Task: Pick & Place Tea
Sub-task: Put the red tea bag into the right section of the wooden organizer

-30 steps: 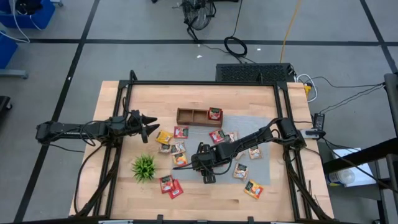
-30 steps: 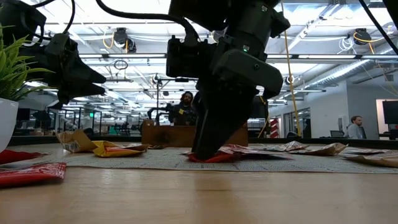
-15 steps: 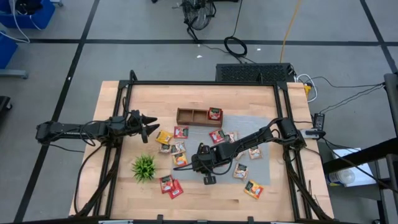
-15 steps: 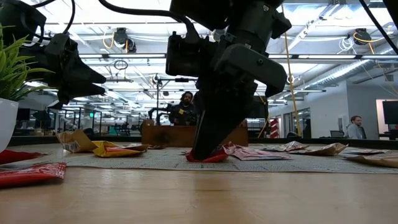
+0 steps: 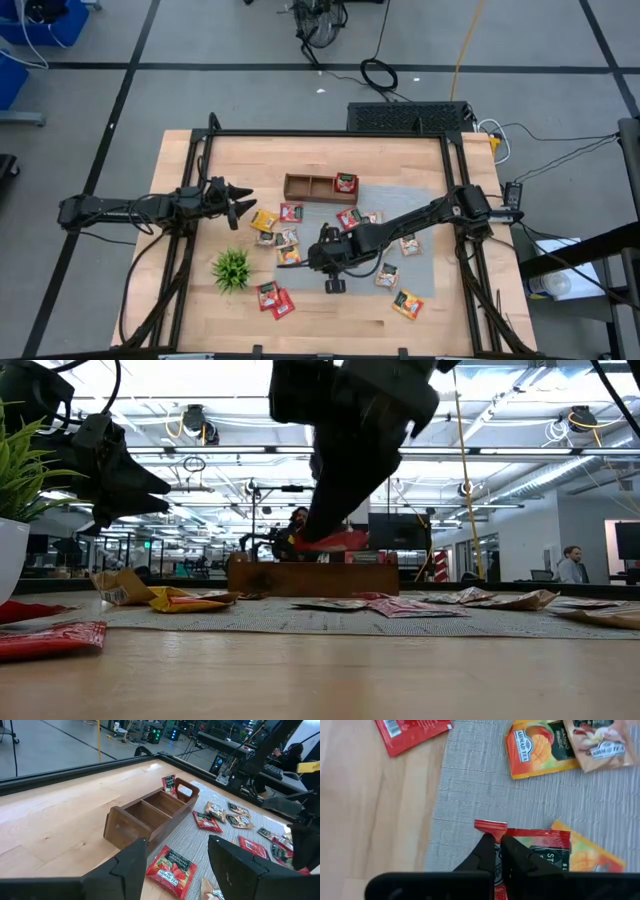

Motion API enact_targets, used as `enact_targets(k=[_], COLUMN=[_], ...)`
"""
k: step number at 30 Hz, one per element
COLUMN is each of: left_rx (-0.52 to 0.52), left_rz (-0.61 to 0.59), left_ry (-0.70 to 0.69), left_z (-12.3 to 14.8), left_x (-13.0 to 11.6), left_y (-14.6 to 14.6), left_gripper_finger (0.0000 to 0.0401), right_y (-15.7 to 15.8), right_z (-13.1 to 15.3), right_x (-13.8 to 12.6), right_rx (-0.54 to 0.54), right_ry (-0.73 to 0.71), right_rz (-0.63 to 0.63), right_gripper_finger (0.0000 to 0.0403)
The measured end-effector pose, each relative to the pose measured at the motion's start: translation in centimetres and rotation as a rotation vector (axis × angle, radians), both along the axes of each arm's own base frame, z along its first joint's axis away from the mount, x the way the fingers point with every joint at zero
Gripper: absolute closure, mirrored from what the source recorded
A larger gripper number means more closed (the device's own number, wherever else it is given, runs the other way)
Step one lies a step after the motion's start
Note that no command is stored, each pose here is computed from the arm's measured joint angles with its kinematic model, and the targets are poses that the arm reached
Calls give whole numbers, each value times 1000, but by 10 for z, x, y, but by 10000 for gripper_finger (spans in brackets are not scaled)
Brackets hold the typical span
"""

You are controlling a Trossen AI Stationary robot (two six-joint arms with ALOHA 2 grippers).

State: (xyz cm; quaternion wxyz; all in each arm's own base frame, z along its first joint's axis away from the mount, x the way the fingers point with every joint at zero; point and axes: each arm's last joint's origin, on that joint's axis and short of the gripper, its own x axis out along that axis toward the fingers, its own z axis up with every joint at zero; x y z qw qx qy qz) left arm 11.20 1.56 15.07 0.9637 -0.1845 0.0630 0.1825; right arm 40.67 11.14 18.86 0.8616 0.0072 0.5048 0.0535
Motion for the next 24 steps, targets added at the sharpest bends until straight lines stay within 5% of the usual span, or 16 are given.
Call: enact_targets(k=[10,24], left_rx=[0,0], left_rz=[0,0], left_ry=[0,0], left_z=[0,0], left_x=[0,0], left_y=[0,0], left_gripper_finger=[189,189], right_y=[-6,-35], right_z=[43,93], right_x=[-22,-51], right_rx=[71,-66], right_ry=[2,-58], right_rz=[-118,-211], right_gripper_finger=[401,402])
